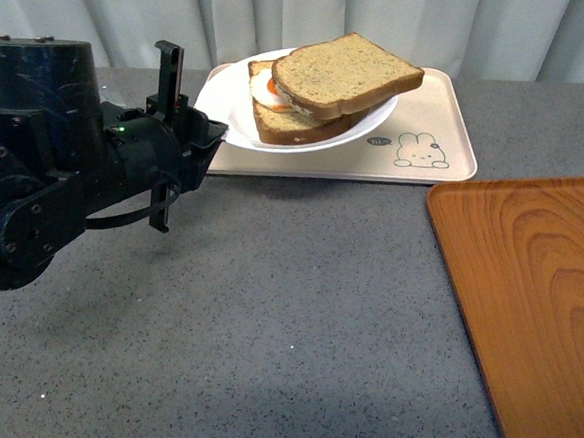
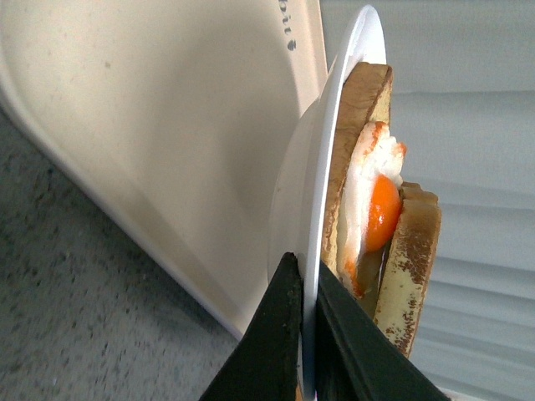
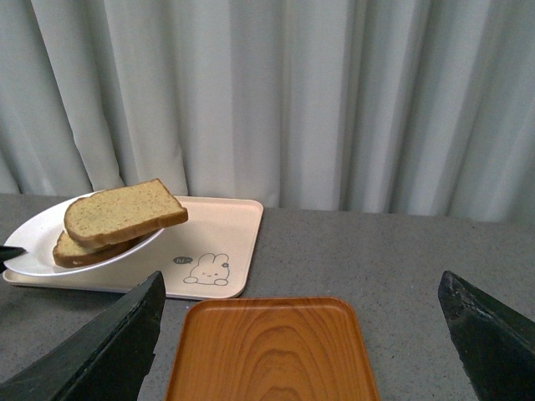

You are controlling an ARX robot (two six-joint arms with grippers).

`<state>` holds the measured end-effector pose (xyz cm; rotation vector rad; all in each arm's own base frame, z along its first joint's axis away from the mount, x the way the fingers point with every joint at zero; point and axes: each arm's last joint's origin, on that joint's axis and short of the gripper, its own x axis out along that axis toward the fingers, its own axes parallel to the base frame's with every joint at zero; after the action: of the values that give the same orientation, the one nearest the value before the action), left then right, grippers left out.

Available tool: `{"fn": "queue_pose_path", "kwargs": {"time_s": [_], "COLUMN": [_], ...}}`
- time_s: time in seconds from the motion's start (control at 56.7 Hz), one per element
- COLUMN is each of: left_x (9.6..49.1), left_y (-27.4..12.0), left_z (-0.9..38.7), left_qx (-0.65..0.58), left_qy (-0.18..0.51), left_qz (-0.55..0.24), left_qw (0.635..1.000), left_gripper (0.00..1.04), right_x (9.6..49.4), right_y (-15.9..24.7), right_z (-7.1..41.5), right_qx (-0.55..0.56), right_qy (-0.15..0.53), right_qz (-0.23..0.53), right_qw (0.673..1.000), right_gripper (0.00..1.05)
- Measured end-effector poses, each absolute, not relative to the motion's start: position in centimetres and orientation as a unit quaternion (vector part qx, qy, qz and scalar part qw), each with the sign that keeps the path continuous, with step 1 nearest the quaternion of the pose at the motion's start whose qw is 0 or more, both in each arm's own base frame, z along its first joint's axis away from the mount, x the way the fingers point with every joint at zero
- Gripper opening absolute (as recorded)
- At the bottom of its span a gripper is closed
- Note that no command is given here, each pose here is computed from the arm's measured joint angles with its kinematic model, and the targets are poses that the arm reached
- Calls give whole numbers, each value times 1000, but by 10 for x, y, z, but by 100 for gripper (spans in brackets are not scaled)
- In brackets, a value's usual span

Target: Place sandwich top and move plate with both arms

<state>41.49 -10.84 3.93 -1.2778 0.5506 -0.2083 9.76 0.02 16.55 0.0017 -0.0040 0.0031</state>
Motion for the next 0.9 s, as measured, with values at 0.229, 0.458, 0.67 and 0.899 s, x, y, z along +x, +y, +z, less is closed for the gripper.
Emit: {"fn": "queue_pose_path", "kwargs": {"time_s": [0.229,0.458,0.67,0.899], "left_x": [448,453,453,435], "left_y": [-122,-132,-136,-130], "left_z": [30,16,15,17], "left_qx": [-588,-577,-570,-569], "left_qy": [248,272,280,284], "left_qz": [-73,-54,-44,-41], "left_qw": [766,768,771,770], "left_gripper": [4,4,8,43], "right_x": [98,98,98,98], "right_y": [0,0,0,0], "right_z": [166,166,166,166], "right_qx": [1,1,1,1], "right_qy": [-2,-2,-2,-2], "right_qz": [2,2,2,2], "right_qw": [1000,1000,1000,1000], "right_gripper": [96,96,96,96]}}
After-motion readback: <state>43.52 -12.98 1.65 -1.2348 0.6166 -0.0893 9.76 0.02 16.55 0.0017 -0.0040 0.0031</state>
